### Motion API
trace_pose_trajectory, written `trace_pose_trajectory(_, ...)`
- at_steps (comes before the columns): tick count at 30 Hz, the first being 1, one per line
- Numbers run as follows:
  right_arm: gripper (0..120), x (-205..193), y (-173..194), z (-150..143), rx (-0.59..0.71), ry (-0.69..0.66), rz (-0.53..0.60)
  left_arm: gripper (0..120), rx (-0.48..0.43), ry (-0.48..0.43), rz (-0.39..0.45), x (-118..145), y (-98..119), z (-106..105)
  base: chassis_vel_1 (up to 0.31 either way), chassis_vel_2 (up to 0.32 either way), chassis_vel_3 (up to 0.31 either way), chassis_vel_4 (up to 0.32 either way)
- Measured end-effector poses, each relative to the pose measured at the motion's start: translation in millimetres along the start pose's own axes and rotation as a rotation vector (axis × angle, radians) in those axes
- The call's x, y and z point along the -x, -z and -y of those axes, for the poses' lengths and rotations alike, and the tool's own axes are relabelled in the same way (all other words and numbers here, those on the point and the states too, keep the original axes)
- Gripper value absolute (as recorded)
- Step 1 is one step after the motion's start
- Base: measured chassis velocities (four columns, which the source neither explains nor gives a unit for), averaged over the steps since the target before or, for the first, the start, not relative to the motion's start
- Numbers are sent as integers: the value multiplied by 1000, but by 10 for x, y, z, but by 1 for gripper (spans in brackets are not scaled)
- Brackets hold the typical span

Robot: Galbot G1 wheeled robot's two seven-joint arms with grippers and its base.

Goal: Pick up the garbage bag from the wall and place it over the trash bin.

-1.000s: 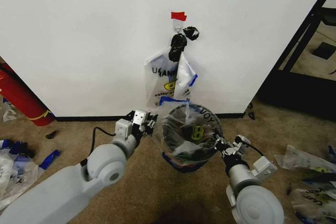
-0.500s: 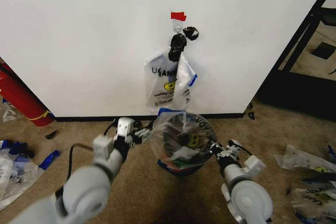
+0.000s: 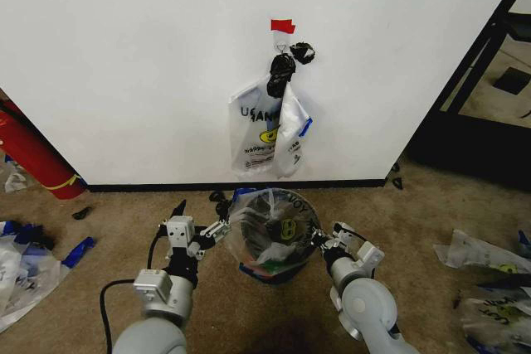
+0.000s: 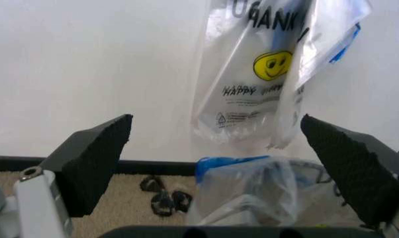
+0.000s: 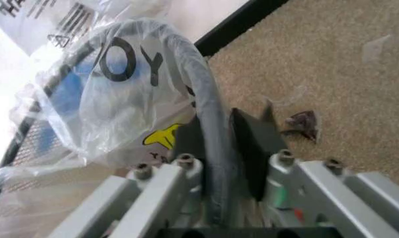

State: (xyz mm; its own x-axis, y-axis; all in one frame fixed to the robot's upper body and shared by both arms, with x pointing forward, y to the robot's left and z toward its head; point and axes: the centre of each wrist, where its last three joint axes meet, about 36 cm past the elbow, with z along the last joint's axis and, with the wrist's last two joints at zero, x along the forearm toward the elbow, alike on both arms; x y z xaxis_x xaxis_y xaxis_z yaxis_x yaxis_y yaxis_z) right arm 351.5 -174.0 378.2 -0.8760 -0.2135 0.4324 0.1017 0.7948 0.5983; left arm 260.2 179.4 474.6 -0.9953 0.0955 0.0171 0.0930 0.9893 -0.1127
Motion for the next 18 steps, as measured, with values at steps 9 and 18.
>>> trace_pose_trajectory(9, 49, -177, 57, -75, -5, 56, 27, 100, 4, 6, -15, -102, 0, 38, 0, 0, 0, 0)
trace_pose_trajectory(18, 81, -369, 118, -116, -95, 63, 114, 100, 40, 32, 16, -62, -73, 21, 0, 0, 0, 0)
